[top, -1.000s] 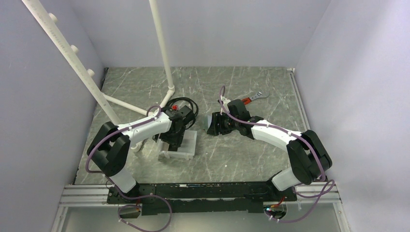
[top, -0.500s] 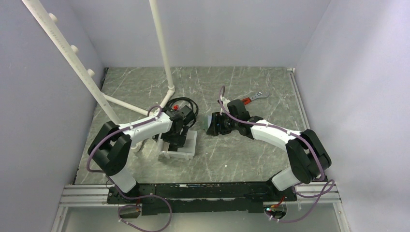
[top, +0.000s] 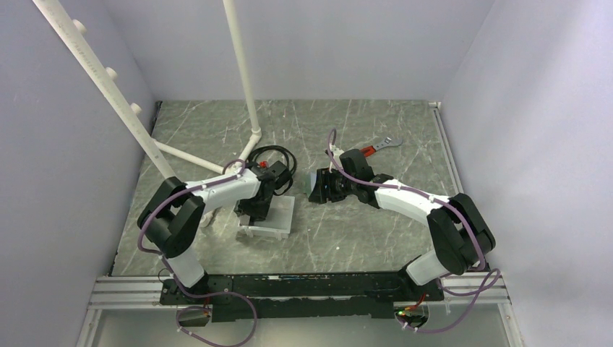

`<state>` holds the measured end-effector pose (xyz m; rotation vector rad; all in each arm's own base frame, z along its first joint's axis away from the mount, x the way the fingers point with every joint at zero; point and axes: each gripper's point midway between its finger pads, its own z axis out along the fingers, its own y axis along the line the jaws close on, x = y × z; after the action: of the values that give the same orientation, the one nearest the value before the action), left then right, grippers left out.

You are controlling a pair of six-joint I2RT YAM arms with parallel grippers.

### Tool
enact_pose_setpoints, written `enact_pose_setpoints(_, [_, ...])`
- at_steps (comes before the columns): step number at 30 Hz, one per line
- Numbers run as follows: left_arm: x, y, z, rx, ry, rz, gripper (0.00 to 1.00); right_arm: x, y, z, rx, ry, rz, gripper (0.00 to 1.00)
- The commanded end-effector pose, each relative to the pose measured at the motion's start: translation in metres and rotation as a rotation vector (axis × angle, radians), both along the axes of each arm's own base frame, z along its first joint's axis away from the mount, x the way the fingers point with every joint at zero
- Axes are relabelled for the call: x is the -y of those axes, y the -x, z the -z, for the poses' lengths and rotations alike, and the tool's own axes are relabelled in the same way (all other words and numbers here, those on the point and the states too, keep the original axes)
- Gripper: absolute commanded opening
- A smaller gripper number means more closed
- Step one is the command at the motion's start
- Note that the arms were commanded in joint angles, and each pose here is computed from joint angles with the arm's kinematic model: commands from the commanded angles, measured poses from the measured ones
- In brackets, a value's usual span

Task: Put the credit cards into the card holder
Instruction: Pick up the credit card from the storage box.

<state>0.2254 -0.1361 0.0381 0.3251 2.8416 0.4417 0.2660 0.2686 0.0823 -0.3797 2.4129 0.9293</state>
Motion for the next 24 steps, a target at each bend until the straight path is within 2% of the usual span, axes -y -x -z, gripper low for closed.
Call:
enact_pose_setpoints(1, [0.013,-0.005,0.000,0.026,0.064,-0.004,0.47,-0.004,-0.006,-0.013,0.046,-0.036,-0.002,0.54])
enact_pose_setpoints(3, [0.014,-0.008,-0.006,0.046,0.069,-0.001,0.40,-0.004,-0.006,-0.013,0.047,-0.036,-0.002,0.54])
enact_pose_setpoints(6, [0.014,-0.010,-0.011,0.062,0.073,0.001,0.40,-0.005,-0.007,-0.013,0.046,-0.036,-0.002,0.54])
enact_pose_setpoints(7, [0.015,-0.009,-0.012,0.059,0.078,0.003,0.44,-0.005,-0.007,-0.012,0.044,-0.036,-0.001,0.54])
enact_pose_setpoints(9, [0.015,-0.007,-0.011,0.050,0.081,0.006,0.60,-0.005,-0.007,-0.012,0.043,-0.038,-0.003,0.54])
enact_pose_setpoints(12, [0.011,-0.005,-0.012,0.047,0.064,0.000,0.73,-0.006,-0.007,-0.012,0.039,-0.037,-0.004,0.54])
enact_pose_setpoints(16, [0.006,-0.004,-0.020,0.064,0.053,-0.006,0.79,-0.005,-0.007,-0.010,0.037,-0.034,-0.004,0.54])
enact_pose_setpoints(24, [0.007,-0.006,-0.042,0.110,0.086,-0.011,0.80,-0.009,-0.006,-0.011,0.026,-0.048,-0.012,0.54])
